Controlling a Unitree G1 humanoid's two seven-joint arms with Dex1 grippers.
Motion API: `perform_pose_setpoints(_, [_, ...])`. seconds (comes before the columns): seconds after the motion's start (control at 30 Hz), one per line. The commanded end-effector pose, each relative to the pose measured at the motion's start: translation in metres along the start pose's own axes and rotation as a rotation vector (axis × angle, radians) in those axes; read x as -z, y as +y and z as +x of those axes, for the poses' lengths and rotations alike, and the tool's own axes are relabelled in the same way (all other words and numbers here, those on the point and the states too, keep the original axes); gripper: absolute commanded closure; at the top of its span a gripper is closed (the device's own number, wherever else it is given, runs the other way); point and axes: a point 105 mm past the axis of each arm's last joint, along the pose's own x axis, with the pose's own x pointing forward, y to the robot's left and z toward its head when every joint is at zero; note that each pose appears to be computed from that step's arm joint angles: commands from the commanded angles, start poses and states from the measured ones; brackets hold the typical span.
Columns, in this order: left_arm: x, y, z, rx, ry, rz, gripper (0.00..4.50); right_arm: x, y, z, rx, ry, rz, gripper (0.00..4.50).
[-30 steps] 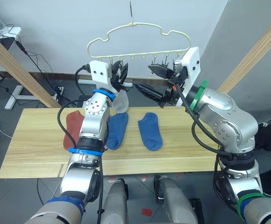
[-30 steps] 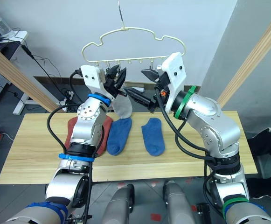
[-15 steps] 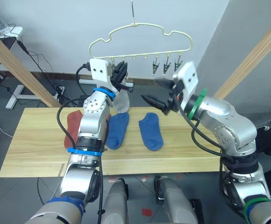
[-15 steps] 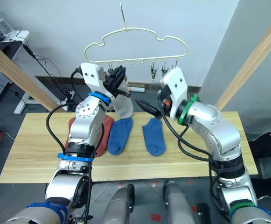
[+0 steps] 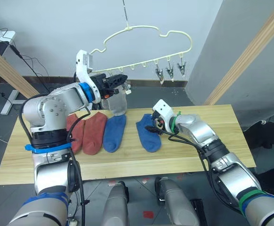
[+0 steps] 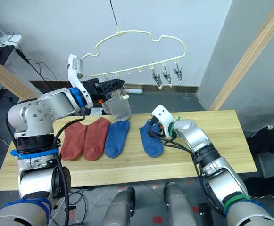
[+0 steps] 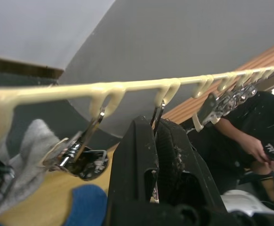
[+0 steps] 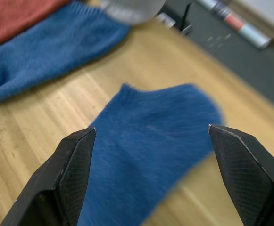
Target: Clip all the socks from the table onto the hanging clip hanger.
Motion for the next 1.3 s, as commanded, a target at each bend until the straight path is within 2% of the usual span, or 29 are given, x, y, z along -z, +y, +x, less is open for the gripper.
perform_pose_setpoints(0.03, [0.009,-0.003,-0.002,0.017,0.052,-0.089,4.49,-0.002,-0.013,0.004,0.063,0.002,-0.067,0.52])
perform_pose_setpoints(0.13, [0.008,-0.009,-0.002,0.035,0.039,-0.155,4.49,-0.001,-0.024,0.007,0.130,0.009,-0.081,0.52])
perform_pose_setpoints(0.23, [0.012,-0.011,-0.002,0.030,0.057,-0.142,4.49,-0.004,-0.024,0.011,0.135,0.000,-0.078,0.52])
perform_pose_setpoints(0.4, [0.011,-0.011,-0.004,0.022,0.055,-0.140,4.49,-0.025,-0.023,0.008,0.122,-0.071,-0.086,0.52])
perform_pose_setpoints(0.57, [0.011,-0.013,-0.003,0.036,0.053,-0.145,4.49,-0.011,-0.025,0.011,0.144,-0.026,-0.077,0.52])
perform_pose_setpoints(0.7, [0.014,-0.014,-0.002,0.044,0.065,-0.150,4.49,0.004,-0.020,0.018,0.106,0.024,0.044,0.52])
perform_pose_setpoints(0.87, [0.010,-0.015,-0.001,0.056,0.064,-0.164,4.49,0.008,-0.017,0.020,0.087,0.035,0.019,0.52])
perform_pose_setpoints(0.97, [0.009,-0.014,-0.001,0.052,0.065,-0.177,4.50,0.005,-0.011,0.021,0.059,0.010,-0.026,1.08])
perform_pose_setpoints(1.13, [0.008,-0.012,-0.003,0.052,0.066,-0.197,4.50,0.001,-0.005,0.018,0.038,-0.037,-0.101,2.87])
perform_pose_setpoints(1.3, [0.010,-0.011,-0.003,0.045,0.069,-0.200,4.50,-0.005,-0.001,0.011,0.020,-0.091,-0.142,4.47])
